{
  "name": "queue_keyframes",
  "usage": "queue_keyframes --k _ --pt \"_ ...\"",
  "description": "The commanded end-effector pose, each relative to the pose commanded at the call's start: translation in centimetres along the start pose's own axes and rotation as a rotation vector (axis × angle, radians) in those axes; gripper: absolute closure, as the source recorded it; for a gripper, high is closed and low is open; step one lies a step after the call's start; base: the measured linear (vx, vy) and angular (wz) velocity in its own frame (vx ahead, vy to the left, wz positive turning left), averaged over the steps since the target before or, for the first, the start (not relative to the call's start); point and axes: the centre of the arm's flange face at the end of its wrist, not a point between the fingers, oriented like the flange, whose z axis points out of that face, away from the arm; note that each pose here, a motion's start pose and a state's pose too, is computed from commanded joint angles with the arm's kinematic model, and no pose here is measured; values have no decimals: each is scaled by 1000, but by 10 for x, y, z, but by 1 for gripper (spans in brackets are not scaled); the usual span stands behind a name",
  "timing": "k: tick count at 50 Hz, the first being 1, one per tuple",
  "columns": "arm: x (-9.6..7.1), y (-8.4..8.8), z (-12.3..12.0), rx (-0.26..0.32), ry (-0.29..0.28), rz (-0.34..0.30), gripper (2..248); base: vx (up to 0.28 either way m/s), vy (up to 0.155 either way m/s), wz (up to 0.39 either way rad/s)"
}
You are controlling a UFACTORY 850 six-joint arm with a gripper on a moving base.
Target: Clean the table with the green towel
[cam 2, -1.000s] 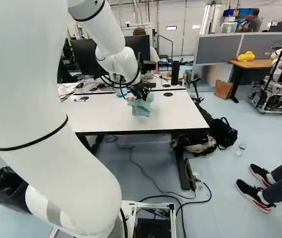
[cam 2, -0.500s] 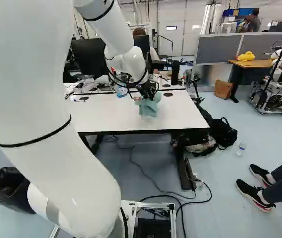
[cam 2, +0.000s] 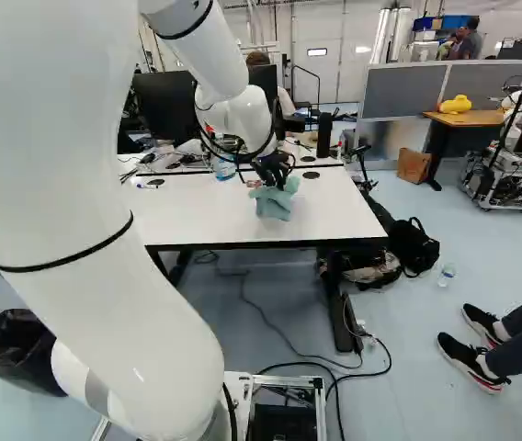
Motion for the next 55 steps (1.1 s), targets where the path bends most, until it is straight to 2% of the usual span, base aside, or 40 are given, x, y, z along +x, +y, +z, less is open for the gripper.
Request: queue_keyframes --k 23,55 --pt "-7 7 0 -7 -107 13 200 0 0 0" --pt "3 40 4 -38 -100 71 200 0 0 0"
